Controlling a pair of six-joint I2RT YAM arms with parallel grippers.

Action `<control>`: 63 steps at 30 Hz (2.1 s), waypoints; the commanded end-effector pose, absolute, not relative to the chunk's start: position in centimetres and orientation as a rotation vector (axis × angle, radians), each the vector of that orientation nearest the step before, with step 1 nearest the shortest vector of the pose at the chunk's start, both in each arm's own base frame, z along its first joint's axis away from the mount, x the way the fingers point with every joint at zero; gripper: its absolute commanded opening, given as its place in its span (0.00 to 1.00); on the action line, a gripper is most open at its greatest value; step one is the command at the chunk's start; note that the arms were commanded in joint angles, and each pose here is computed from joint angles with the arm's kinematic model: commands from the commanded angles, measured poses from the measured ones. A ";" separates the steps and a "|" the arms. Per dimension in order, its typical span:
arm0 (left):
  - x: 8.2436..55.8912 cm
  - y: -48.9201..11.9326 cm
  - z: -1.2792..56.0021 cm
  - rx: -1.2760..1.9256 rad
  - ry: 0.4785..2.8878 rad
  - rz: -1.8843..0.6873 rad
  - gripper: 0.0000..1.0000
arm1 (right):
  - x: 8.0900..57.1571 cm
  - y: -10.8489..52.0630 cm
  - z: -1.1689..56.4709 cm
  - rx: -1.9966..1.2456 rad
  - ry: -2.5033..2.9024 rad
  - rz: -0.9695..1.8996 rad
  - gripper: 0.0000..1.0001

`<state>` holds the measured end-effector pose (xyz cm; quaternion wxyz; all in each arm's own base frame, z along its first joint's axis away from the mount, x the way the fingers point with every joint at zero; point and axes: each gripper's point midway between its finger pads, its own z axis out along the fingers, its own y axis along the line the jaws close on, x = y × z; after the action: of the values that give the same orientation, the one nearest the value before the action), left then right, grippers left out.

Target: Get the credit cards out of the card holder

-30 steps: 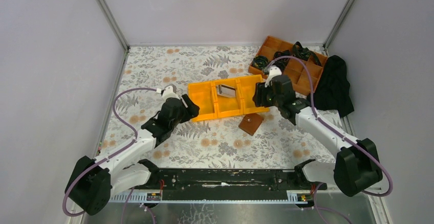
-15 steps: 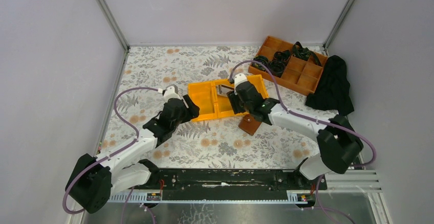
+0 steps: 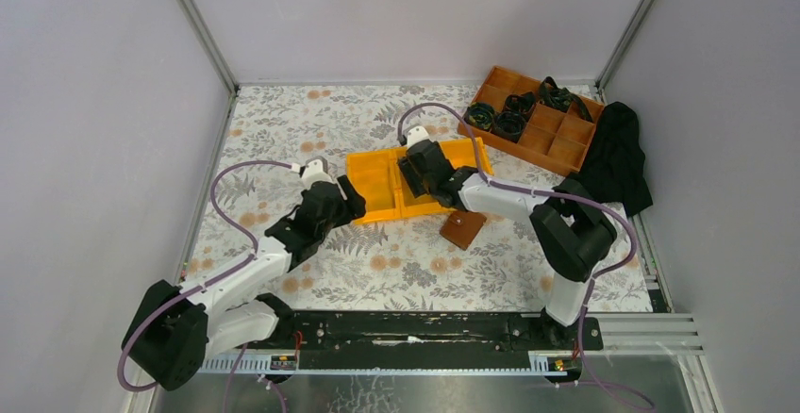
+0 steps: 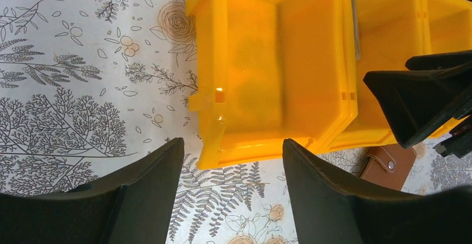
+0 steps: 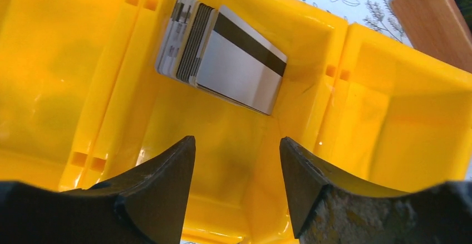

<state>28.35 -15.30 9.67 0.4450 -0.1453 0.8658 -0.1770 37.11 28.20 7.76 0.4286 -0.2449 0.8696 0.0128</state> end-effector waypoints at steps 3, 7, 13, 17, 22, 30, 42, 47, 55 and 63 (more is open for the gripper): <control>28.6 -15.6 10.9 -0.294 2.084 -0.458 0.73 | 37.6 27.2 15.4 -0.416 1.967 0.094 0.63; 28.2 -16.5 13.2 -0.247 1.990 -0.541 0.73 | 36.2 21.9 17.8 -0.168 1.914 -0.015 0.46; 26.7 -20.1 15.4 -0.117 1.928 -0.654 0.73 | 32.0 17.5 15.3 -0.044 1.975 -0.015 0.18; 25.7 -23.6 14.9 0.014 1.971 -0.672 0.74 | 29.3 16.5 12.6 -0.016 2.028 0.068 0.00; 24.6 -27.4 12.7 0.132 2.031 -0.717 0.75 | 27.3 17.1 9.6 -0.049 2.103 0.170 0.00; 23.9 -28.8 11.4 0.188 2.073 -0.709 0.75 | 26.6 20.0 6.7 -0.110 2.186 0.304 0.00; 24.5 -26.4 9.8 0.089 2.120 -0.569 0.76 | 23.8 20.9 2.1 -0.069 2.292 0.437 0.00; 24.5 -27.9 8.5 0.144 2.191 -0.558 0.75 | 22.4 20.2 1.9 -0.061 2.304 0.453 0.00; 25.4 -30.4 7.4 0.181 2.249 -0.587 0.76 | 21.5 18.7 2.3 -0.048 2.293 0.438 0.00; 28.4 -30.7 5.2 0.120 2.326 -0.576 0.77 | 20.9 17.6 1.7 -0.038 2.298 0.404 0.00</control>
<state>27.04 -30.22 5.24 0.3690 0.0591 0.9023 -0.2151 21.53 18.38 2.58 0.4020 -0.0165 0.8982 0.1770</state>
